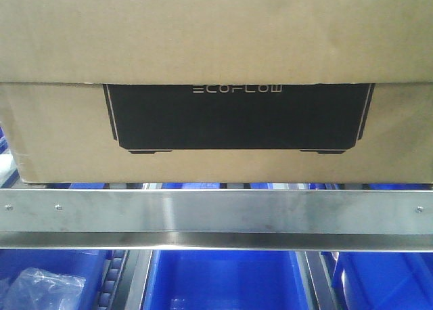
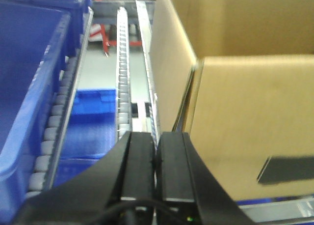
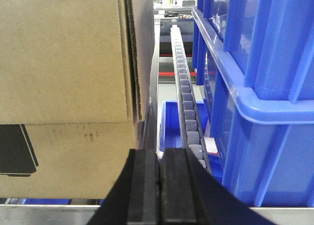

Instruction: Grab box from left shelf to table start

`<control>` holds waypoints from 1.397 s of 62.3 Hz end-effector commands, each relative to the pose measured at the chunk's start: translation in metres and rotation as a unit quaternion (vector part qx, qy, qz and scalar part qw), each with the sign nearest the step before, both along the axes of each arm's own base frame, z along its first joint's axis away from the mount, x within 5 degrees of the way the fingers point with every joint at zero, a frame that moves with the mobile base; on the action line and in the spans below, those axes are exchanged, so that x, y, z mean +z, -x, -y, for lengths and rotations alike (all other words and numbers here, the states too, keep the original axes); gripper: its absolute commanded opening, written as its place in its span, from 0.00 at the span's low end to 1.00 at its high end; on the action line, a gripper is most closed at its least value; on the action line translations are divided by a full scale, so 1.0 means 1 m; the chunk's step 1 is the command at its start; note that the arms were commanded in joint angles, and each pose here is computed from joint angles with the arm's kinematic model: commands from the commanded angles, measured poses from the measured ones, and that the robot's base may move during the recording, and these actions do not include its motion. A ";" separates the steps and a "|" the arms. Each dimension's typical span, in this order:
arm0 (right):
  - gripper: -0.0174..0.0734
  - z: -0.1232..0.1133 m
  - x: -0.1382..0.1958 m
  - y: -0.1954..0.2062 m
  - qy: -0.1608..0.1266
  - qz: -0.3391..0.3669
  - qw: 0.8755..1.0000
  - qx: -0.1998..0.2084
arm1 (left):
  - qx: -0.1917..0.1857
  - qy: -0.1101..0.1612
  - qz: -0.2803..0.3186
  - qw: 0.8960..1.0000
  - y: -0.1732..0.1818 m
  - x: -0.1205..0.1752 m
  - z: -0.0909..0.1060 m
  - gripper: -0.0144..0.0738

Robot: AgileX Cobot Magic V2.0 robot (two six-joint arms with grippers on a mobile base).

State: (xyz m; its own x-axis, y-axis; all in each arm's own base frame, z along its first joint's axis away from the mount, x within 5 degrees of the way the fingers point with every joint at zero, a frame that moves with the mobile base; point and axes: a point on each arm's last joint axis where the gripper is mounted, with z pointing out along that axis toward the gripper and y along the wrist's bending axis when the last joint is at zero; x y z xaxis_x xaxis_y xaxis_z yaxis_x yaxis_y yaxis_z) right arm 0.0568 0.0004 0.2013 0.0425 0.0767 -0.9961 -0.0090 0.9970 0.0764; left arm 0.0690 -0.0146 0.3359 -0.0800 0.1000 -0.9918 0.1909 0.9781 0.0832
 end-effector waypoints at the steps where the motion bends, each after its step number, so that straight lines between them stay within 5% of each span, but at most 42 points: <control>1: 0.25 0.001 0.009 0.001 0.008 0.049 0.999 -0.005 | 0.001 0.022 0.020 1.000 -0.016 0.030 0.002 0.16; 14: 0.25 0.001 0.009 0.001 0.008 0.049 0.999 -0.005 | 0.049 0.126 -0.051 0.990 -0.053 0.060 0.000 0.16; 21: 0.25 0.001 0.009 0.001 0.008 0.049 0.999 -0.005 | 0.081 0.135 -0.063 0.986 -0.071 0.071 -0.004 0.16; 31: 0.25 0.001 0.009 0.001 0.008 0.049 0.999 -0.005 | 0.076 0.084 -0.094 0.989 -0.092 0.086 0.004 0.16; 47: 0.25 0.001 0.009 0.001 0.008 0.049 0.999 -0.005 | 0.036 0.053 -0.131 0.989 -0.128 0.105 0.030 0.19; 63: 0.25 0.001 0.009 0.001 0.008 0.049 0.999 -0.005 | 0.045 0.048 -0.219 0.974 -0.153 0.119 0.041 0.56; 74: 0.25 0.001 0.009 0.001 0.008 0.049 0.999 -0.005 | 0.000 0.032 -0.246 0.969 -0.163 0.131 0.052 0.57; 87: 0.25 0.001 0.009 0.001 0.008 0.049 0.999 -0.005 | 0.005 0.018 -0.273 0.962 -0.181 0.137 0.057 0.57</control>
